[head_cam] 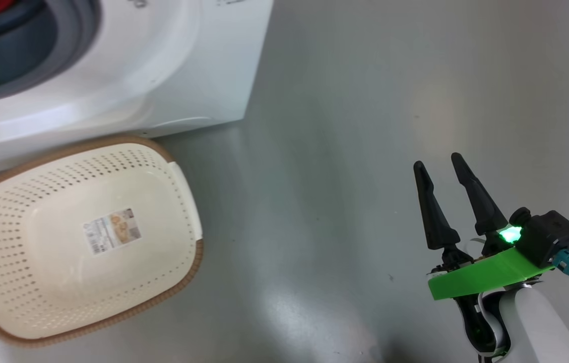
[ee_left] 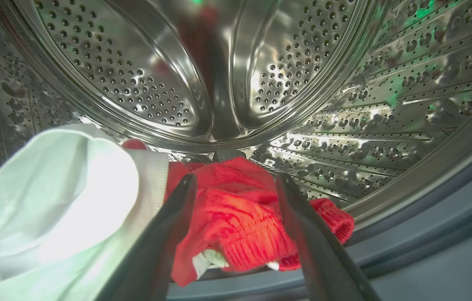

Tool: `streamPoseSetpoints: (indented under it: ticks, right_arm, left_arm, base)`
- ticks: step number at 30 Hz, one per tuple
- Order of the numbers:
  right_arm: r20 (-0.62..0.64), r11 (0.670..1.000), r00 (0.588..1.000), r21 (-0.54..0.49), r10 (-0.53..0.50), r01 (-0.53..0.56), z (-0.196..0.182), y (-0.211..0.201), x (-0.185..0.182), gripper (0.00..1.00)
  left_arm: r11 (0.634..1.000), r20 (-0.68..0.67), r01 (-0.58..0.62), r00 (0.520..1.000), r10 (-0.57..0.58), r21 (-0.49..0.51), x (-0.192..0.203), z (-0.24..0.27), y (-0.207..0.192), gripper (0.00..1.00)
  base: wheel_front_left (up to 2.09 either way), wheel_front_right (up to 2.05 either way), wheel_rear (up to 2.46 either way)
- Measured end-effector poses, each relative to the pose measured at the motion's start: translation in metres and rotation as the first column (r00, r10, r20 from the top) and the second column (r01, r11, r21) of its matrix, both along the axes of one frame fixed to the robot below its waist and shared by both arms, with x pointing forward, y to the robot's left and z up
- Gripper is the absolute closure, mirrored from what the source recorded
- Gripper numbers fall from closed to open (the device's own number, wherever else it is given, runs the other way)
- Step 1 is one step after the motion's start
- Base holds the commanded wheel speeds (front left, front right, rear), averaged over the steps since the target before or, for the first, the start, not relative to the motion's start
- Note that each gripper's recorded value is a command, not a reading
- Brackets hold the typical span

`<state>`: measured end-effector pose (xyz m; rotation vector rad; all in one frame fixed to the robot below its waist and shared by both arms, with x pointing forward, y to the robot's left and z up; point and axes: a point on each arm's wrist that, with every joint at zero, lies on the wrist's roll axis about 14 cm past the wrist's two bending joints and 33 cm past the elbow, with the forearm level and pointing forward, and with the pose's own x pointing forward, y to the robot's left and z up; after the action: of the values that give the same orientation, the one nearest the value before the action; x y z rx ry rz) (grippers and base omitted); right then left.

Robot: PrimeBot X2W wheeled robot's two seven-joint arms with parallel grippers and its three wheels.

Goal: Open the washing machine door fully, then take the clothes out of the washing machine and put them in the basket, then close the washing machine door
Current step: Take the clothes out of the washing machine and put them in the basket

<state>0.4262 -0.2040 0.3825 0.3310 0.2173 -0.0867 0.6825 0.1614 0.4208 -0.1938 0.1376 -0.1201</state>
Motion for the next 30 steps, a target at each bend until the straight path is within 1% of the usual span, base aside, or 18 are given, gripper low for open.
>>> streamPoseSetpoints:
  ticks: [3, 6, 15, 17, 18, 20, 21, 30]
  right_arm:
    - [-0.011, 1.000, 1.000, -0.007, -0.014, 0.014, -0.003, -0.005, -0.003, 0.00]
    - [-0.019, 1.000, 0.999, -0.013, -0.026, 0.025, -0.004, -0.010, -0.006, 0.00]
    - [-0.010, 0.999, 0.999, -0.017, -0.035, 0.035, 0.000, -0.013, -0.007, 0.00]
    - [-0.006, 0.999, 0.999, -0.016, -0.033, 0.033, 0.002, -0.012, -0.007, 0.00]
    - [-0.005, 0.999, 0.999, -0.016, -0.032, 0.032, 0.002, -0.012, -0.007, 0.00]
    - [-0.002, 0.999, 1.000, -0.015, -0.031, 0.031, 0.003, -0.011, -0.007, 0.00]
    - [-0.001, 0.999, 1.000, -0.014, -0.030, 0.030, 0.004, -0.011, -0.006, 0.00]
    - [0.014, 1.000, 1.000, -0.009, -0.023, 0.023, 0.008, -0.008, -0.004, 0.00]
  left_arm:
    - [1.000, -0.020, 0.012, 1.000, -0.012, -0.005, 0.005, -0.010, -0.009, 0.00]
    - [0.999, -0.042, 0.037, 0.998, -0.036, 0.019, 0.006, -0.021, -0.017, 0.00]
    - [0.996, -0.059, 0.044, 0.997, -0.039, 0.080, 0.010, -0.027, -0.014, 0.00]
    - [0.995, -0.069, 0.041, 0.997, -0.035, 0.089, 0.008, -0.029, -0.012, 0.54]
    - [0.995, -0.071, 0.041, 0.997, -0.034, 0.092, 0.008, -0.029, -0.012, 0.65]
    - [0.993, -0.070, 0.043, 0.997, -0.035, 0.111, 0.008, -0.028, -0.011, 0.93]
    - [0.992, -0.069, 0.045, 0.997, -0.037, 0.117, 0.007, -0.027, -0.011, 1.00]
    - [0.994, -0.041, 0.027, 0.999, -0.023, 0.103, 0.006, -0.013, -0.006, 1.00]
  base:
    - [0.00, 0.00, 0.00]
    - [0.00, 0.00, 0.00]
    - [0.00, 0.00, 0.00]
    - [0.00, 0.00, 0.00]
    - [0.00, 0.00, 0.00]
    - [0.00, 0.00, 0.00]
    - [0.00, 0.00, 0.00]
    - [0.00, 0.00, 0.00]
